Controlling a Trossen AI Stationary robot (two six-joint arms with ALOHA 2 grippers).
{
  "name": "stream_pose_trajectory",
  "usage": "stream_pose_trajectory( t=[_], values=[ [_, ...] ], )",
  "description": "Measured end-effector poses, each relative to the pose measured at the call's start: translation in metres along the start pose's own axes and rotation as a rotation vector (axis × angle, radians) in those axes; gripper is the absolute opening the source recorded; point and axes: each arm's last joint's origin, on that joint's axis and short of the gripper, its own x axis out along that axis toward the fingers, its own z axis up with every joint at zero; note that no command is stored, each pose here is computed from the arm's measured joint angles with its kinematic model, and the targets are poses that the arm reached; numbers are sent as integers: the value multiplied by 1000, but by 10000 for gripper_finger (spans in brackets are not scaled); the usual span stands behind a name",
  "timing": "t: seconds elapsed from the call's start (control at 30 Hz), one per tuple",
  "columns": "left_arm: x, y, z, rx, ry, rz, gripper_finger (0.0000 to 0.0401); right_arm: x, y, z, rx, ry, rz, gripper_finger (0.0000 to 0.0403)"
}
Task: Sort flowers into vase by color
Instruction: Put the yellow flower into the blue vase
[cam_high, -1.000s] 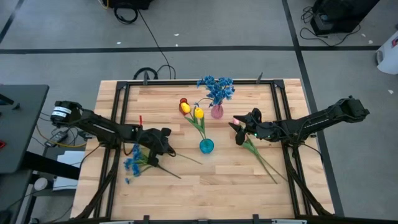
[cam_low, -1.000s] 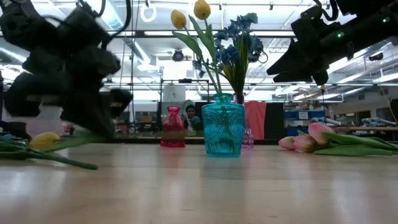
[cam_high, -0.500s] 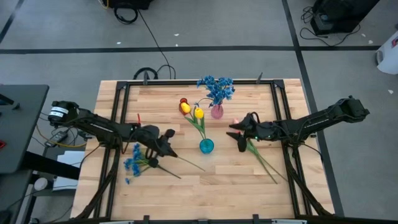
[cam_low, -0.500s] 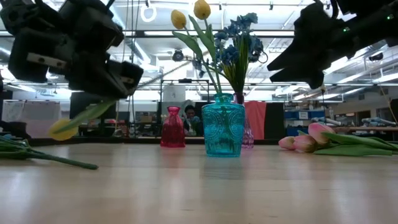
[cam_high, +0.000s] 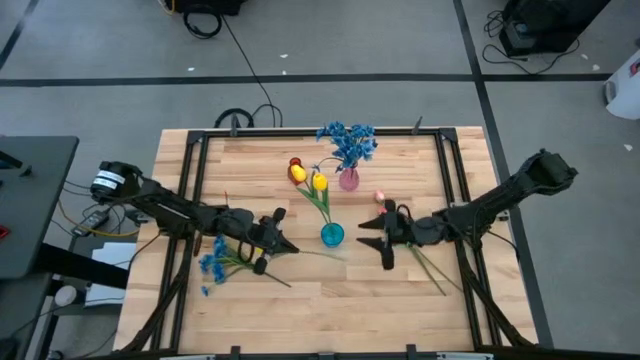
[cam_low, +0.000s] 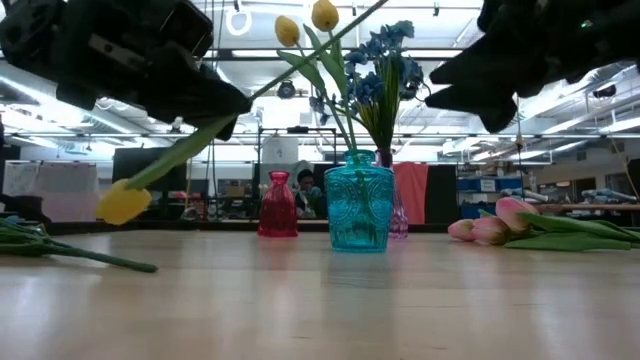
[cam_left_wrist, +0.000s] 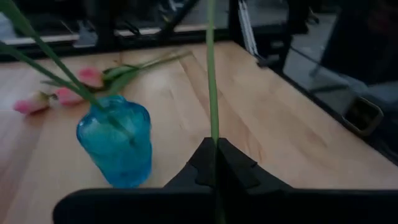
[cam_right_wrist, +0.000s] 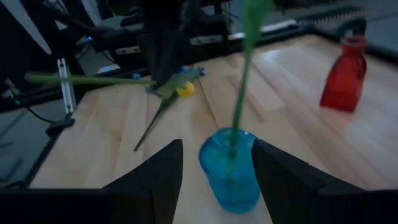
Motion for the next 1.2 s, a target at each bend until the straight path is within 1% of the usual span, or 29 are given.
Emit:
stream_pose_trajectory(
  t=[0.17,0.23,0.43,0.53,0.6,0.67,0.8,0.87,0.9,1.07,1.13,1.2],
  values=[
    [0,-3,2,-108,-25,75,9,8,22,0,-88,-30,-27,203],
    [0,-3,4,-146,-56,86,10,13,29,0,-126,-38,-47,203],
    [0,-4,6,-180,-72,88,11,34,48,7,-191,-67,-44,203],
    [1,-4,1,-183,-20,78,11,40,55,12,-200,-44,-54,203],
    [0,-4,-3,-185,27,77,11,43,56,16,-191,16,-71,203],
    [0,-4,-8,-187,73,77,11,48,59,26,-150,91,-73,203],
    [1,-5,-9,-188,103,72,11,60,61,39,-85,290,-91,203],
    [4,-5,-4,-189,119,63,11,68,62,41,-89,380,-102,203],
    [6,-5,-1,-189,136,64,12,72,64,45,-85,401,-88,203],
    [16,-4,11,-194,288,79,12,91,74,55,-104,521,-82,200],
    [19,-4,20,-189,299,80,12,96,76,55,-123,577,-98,195],
    [20,-4,24,-187,322,82,12,101,79,56,-129,604,-98,187]
  ],
)
